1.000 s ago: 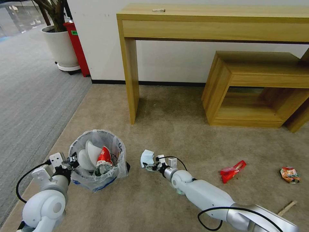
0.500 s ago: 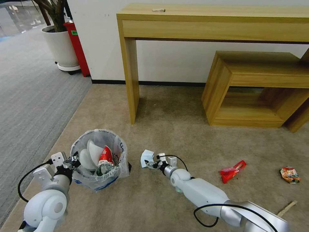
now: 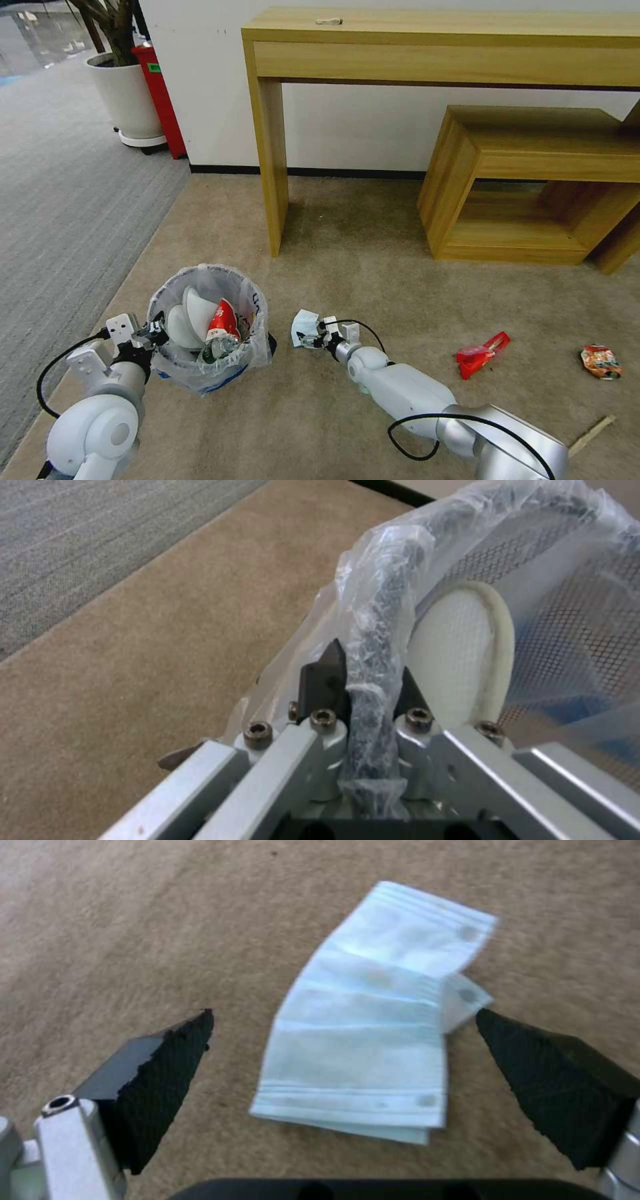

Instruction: Pick up the trash bin and place the garbage on the floor into it.

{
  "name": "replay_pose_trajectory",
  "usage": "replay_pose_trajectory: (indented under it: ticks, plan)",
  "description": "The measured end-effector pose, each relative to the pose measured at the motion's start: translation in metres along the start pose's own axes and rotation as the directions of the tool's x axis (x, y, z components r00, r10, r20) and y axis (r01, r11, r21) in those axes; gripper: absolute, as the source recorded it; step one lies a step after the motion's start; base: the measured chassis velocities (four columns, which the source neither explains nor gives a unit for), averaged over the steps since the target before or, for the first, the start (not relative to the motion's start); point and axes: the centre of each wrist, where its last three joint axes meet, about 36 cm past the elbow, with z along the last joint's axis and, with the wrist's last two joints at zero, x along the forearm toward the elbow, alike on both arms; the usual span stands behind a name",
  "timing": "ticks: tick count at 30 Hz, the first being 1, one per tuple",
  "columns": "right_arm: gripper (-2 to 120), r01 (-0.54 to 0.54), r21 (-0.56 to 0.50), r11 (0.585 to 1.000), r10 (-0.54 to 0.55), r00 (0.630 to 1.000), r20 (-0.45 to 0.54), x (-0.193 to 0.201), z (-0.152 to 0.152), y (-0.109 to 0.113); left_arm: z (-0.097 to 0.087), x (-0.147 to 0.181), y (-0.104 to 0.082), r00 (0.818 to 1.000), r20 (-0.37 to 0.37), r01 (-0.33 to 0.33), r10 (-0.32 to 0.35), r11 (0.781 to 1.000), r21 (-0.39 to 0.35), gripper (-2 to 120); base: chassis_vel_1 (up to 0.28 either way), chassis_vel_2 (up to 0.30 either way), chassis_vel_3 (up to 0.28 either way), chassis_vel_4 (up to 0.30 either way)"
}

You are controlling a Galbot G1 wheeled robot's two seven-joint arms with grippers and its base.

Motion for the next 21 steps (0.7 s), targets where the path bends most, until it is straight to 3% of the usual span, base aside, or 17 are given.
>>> replay_pose_trajectory:
  ticks: [5, 15, 19, 21]
  plan:
    - [100, 0.024, 0.012, 1.0, -0.024, 1.0, -0.006, -0.006, 0.001, 0.013, -0.001, 0.004, -0.001, 1.0, 0.009, -0.004, 0.004, 1.0, 0.003, 2, 0.0, 0.0, 0.0, 0.0]
    - [99, 0.038, 0.044, 0.998, -0.037, 0.999, -0.02, -0.01, 0.008, 0.018, -0.002, 0.011, -0.001, 1.0, 0.023, -0.012, 0.011, 1.0, 0.007, 2, 0.0, 0.0, 0.0, 0.0]
    - [89, 0.04, 0.057, 0.998, -0.039, 0.999, -0.019, -0.009, 0.011, 0.016, -0.001, 0.012, -0.001, 1.0, 0.026, -0.011, 0.011, 1.0, 0.009, 2, 0.0, 0.0, 0.0, 0.0]
    - [77, 0.039, 0.069, 0.997, -0.038, 0.999, -0.014, -0.006, 0.014, 0.012, 0.0, 0.012, -0.001, 1.0, 0.03, -0.01, 0.01, 1.0, 0.01, 2, 0.0, 0.0, 0.0, 0.0]
